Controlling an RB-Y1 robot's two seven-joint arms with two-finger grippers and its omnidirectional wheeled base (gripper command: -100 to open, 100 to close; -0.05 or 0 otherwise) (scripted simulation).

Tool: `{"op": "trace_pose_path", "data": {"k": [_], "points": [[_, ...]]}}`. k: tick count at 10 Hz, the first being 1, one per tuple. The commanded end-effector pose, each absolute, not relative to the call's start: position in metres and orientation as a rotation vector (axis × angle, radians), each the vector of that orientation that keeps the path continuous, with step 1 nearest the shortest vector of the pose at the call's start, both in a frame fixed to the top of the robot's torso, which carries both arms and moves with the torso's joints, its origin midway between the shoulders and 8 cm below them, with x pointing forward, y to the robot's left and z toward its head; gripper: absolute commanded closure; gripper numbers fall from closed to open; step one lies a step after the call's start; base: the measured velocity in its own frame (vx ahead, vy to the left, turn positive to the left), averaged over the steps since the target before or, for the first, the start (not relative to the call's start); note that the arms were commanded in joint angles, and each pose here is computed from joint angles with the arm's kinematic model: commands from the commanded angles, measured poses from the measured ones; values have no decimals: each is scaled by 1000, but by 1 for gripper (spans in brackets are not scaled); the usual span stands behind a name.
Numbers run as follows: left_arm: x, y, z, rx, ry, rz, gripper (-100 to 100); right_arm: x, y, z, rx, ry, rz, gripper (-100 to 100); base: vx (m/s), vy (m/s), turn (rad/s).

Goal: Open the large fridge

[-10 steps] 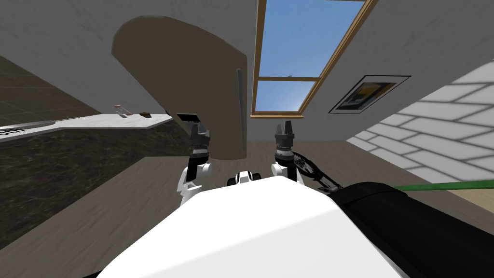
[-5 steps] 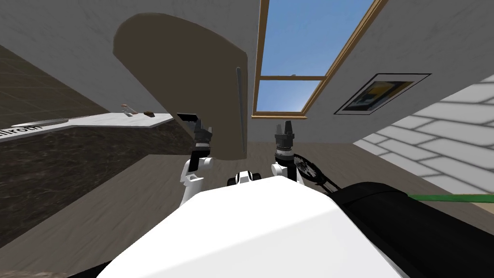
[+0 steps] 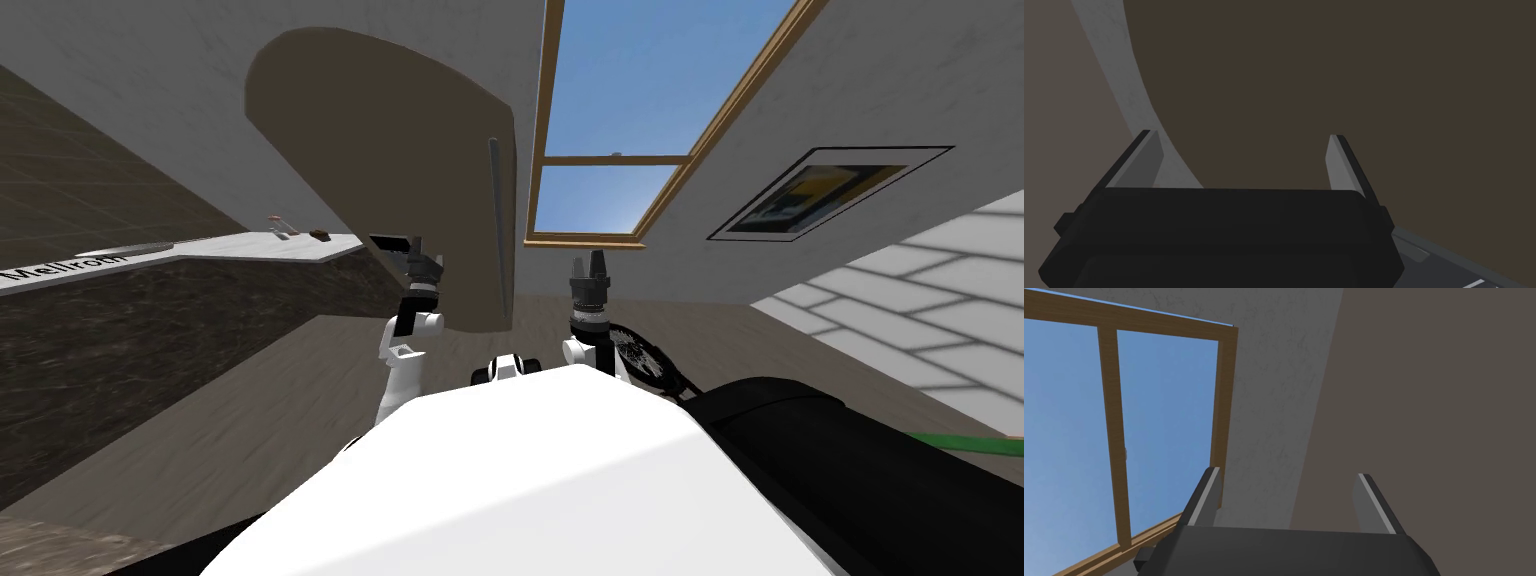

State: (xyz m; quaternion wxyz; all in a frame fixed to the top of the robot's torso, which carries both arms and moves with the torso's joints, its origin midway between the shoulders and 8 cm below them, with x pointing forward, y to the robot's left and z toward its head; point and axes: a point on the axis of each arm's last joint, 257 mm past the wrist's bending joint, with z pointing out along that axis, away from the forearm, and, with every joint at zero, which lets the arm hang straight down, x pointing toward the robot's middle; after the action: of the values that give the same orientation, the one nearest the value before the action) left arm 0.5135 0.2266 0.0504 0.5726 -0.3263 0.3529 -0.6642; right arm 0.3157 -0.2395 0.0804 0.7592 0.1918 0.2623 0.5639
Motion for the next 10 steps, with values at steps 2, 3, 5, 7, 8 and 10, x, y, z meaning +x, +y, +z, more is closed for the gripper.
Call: {"op": "trace_pose_path", "data": {"k": [2,3,5,7,8,10], "points": [[541,221,60,-823,856,-1568,-100,316,-239,80,418,571,1228,0,37,-91,112],[542,218,68,-813,852,-1575,-100,316,-239,80,418,571,1228,0,24,-51,-26],[559,215,74,-853,869,-1580,-100,316,-239,80,418,571,1228,0,36,-69,114],[571,214,77,-887,878,-1587,-100,316,-239,80,418,571,1228,0,23,-47,63],[574,208,90,-879,879,-1595,-100,316,-239,80,418,571,1228,0,33,-77,83],[587,205,96,-917,891,-1601,-100,316,-239,80,418,571,1228,0,45,-101,108]]}}
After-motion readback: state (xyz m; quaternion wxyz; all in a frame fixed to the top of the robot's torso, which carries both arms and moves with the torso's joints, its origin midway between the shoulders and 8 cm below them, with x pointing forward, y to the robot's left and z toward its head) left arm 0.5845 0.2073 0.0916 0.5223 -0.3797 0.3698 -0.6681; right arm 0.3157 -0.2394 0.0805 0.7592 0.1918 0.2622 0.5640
